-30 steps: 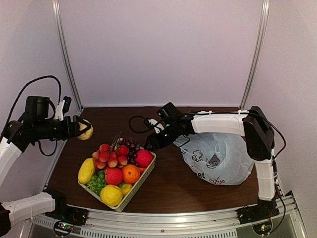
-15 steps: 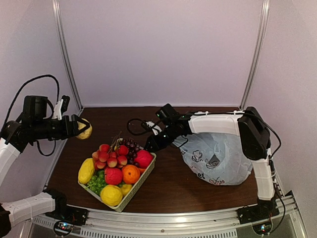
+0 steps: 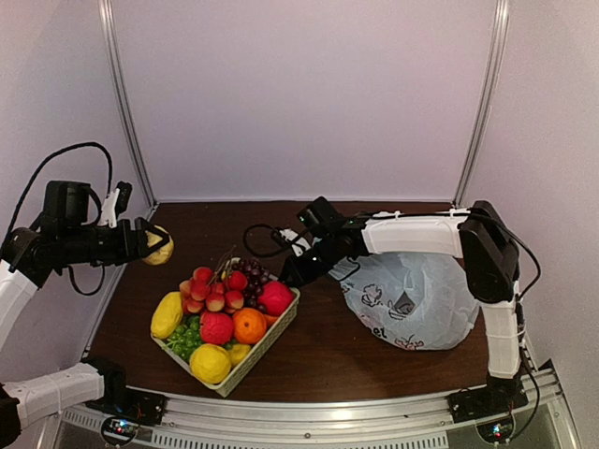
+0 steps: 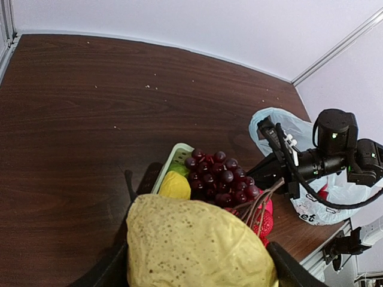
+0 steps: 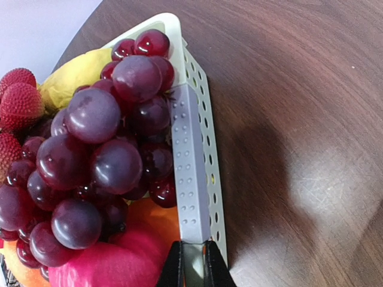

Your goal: Untie the knot of the plastic bag and take out the fruit

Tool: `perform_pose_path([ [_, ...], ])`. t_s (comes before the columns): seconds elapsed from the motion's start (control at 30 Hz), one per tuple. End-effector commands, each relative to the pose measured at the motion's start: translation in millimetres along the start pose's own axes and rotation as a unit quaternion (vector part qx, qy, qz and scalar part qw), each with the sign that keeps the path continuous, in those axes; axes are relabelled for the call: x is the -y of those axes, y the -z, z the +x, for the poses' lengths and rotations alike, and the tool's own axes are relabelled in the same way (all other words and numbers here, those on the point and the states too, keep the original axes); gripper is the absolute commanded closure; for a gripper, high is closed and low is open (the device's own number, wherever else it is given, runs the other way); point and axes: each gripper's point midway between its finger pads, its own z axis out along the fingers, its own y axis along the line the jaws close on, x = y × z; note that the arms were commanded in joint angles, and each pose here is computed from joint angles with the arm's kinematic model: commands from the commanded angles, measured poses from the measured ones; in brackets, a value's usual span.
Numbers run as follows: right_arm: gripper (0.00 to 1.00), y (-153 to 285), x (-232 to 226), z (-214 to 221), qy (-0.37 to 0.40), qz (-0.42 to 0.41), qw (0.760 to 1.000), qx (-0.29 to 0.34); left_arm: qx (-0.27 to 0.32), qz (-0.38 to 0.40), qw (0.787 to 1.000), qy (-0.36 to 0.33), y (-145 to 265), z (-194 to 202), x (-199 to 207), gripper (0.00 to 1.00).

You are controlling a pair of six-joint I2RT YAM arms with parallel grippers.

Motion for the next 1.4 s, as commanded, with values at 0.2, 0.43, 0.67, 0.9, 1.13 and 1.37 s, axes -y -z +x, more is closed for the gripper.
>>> perform_pose_path([
  [0.2, 1.0, 50, 45, -11, -0.046, 0.134, 0.987, 0.073, 0.022, 0.005, 1.0, -0.012, 7, -15, 8, 0.36],
  [0.43, 1.0, 78, 74, -9, -0.127, 0.179, 0.965, 0.142, 0.018, 0.007, 1.0, -0.018, 4, -13, 8, 0.37],
  [0.67, 1.0, 98, 86, -7, -0.181, 0.204, 0.942, 0.194, 0.0, 0.037, 0.999, -0.023, -11, 1, 9, 0.37],
  [0.9, 1.0, 102, 86, 3, -0.208, 0.19, 0.935, 0.214, -0.02, 0.091, 0.996, 0.001, -38, 18, 13, 0.37],
  [1.13, 0.66, 110, 74, -2, -0.187, 0.171, 0.942, 0.222, -0.038, 0.116, 0.992, -0.04, -70, 17, 18, 0.37],
  [1.37, 0.37, 123, 68, -9, -0.172, 0.17, 0.942, 0.233, -0.055, 0.136, 0.984, -0.101, -95, 20, 29, 0.37],
])
